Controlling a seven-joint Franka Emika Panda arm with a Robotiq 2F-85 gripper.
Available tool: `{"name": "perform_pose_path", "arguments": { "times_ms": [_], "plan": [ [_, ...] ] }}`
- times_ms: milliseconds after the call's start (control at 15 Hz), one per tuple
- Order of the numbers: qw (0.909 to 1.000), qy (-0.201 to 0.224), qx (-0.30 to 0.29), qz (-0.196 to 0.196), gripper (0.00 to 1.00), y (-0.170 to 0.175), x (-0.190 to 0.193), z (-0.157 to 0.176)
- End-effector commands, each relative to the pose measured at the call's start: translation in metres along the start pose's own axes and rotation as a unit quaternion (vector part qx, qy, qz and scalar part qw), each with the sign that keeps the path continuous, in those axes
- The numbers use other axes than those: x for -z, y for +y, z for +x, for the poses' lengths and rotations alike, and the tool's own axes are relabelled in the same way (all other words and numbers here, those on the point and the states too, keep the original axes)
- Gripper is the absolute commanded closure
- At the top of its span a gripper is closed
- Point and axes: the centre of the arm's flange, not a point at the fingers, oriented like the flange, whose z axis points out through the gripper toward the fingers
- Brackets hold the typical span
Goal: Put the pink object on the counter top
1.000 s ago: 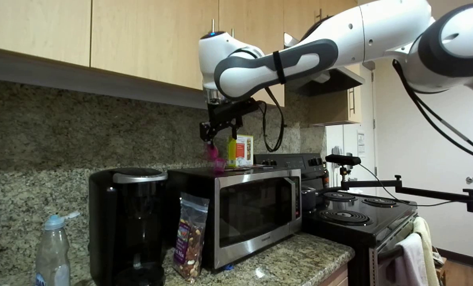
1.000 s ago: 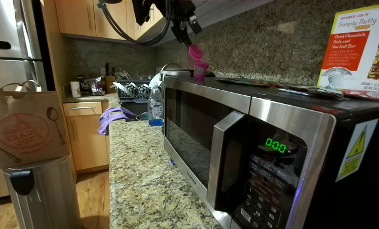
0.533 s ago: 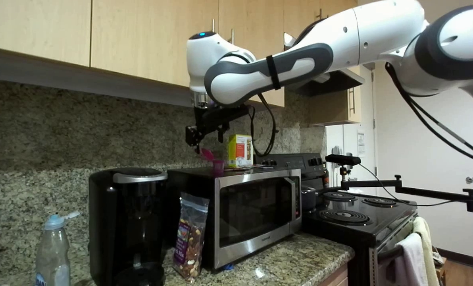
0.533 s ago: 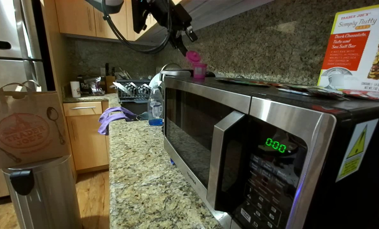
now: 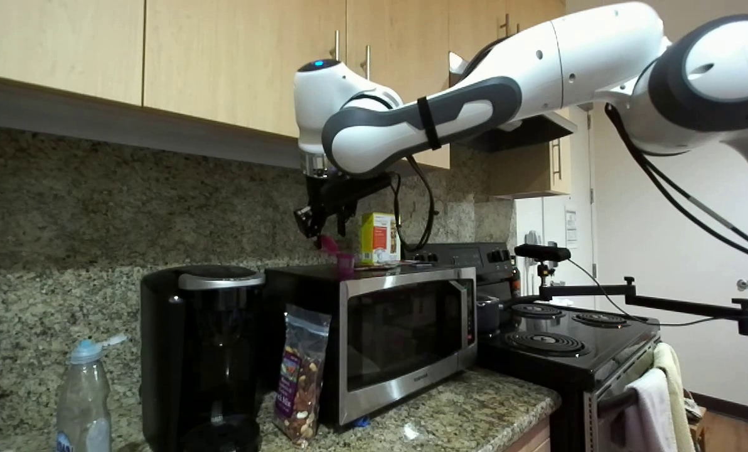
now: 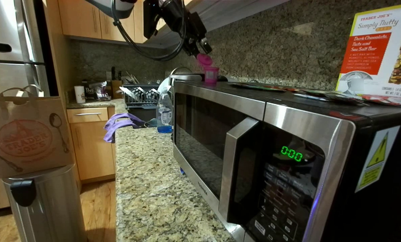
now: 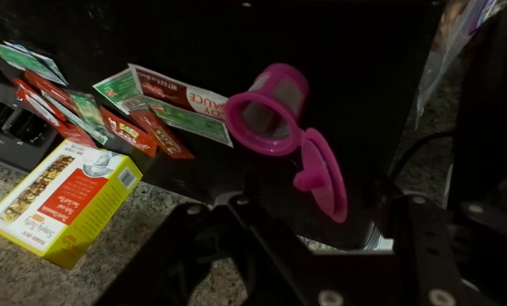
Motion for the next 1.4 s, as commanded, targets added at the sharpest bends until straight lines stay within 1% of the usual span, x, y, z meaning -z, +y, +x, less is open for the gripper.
{"name": "perform_pose_path", "arguments": {
  "times_ms": [0,267,400,600,733,933,1067,1200,1333],
  "plan": [
    [0.9998,0.007,0.019,0.006,0.67,0.003,-0.003,0.006],
    [0.9997,0.008,0.019,0.010,0.92,0.004,-0.004,0.006],
    [0.9997,0.008,0.019,0.011,0.93,0.005,-0.004,0.007],
    [0.9998,0.009,0.016,0.008,0.90,0.007,-0.002,0.006],
    [0.9997,0.008,0.017,0.015,0.90,0.012,0.008,-0.003],
    [0.9979,0.018,0.036,0.051,0.90,0.021,0.042,-0.032],
    [0.9944,0.026,0.054,0.086,0.90,0.026,0.064,-0.052],
    [0.9878,0.031,0.086,0.126,0.90,0.024,0.082,-0.067],
    [0.9791,0.034,0.119,0.161,0.90,0.018,0.095,-0.077]
  ]
}}
